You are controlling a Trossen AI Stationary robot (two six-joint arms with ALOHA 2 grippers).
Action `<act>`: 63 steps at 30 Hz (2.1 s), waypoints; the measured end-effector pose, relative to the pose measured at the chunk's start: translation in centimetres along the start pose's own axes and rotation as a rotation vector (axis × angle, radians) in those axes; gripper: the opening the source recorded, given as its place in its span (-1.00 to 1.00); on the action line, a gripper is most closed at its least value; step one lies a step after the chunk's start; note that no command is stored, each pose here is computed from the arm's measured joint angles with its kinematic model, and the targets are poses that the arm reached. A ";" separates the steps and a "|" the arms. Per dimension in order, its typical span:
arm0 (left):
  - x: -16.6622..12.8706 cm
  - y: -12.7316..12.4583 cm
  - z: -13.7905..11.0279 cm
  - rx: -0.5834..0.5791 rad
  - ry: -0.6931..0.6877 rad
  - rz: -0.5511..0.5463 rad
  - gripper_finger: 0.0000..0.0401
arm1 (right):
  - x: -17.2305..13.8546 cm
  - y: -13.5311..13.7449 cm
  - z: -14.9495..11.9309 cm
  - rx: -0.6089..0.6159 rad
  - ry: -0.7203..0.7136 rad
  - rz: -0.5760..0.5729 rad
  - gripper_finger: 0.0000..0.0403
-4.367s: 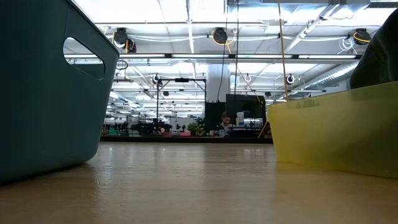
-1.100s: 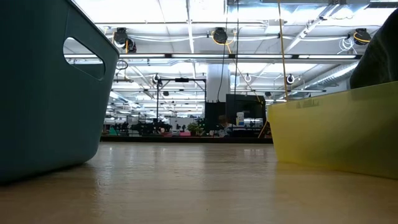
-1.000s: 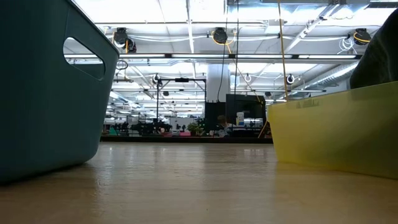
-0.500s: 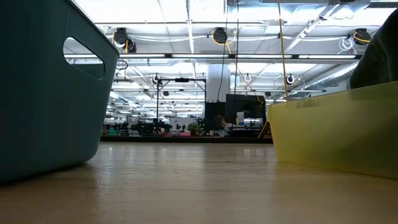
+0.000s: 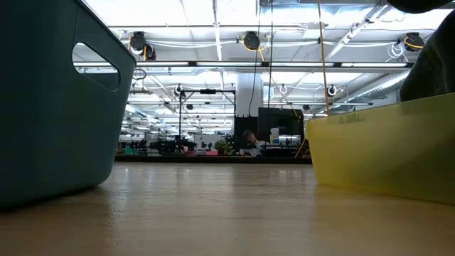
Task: Pick & Place hat
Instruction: Put the gray cap into the yellow bin
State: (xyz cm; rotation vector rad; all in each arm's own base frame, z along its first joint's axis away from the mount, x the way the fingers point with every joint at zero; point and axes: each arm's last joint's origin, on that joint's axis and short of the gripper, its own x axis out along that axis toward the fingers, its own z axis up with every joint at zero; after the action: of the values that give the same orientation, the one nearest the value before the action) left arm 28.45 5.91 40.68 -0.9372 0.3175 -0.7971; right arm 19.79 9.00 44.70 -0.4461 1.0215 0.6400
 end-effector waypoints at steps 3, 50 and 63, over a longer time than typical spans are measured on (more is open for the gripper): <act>0.0 0.0 0.1 -0.021 -0.021 0.010 -0.24 | 0.9 0.3 0.6 -0.022 0.026 0.015 -1.00; 0.0 1.0 -0.5 -0.198 -0.014 0.076 -0.24 | 20.6 2.2 -0.8 -0.161 0.149 0.140 -1.00; 0.0 1.0 -0.4 -0.197 -0.030 0.084 -0.24 | 24.3 -0.1 -4.6 -0.108 0.168 0.116 -1.00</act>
State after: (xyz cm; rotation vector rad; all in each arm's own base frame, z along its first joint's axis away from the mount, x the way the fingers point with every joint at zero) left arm 28.70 6.02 39.59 -1.1117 0.4122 -0.6828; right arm 25.85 12.93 21.00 -0.5457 1.1821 0.7737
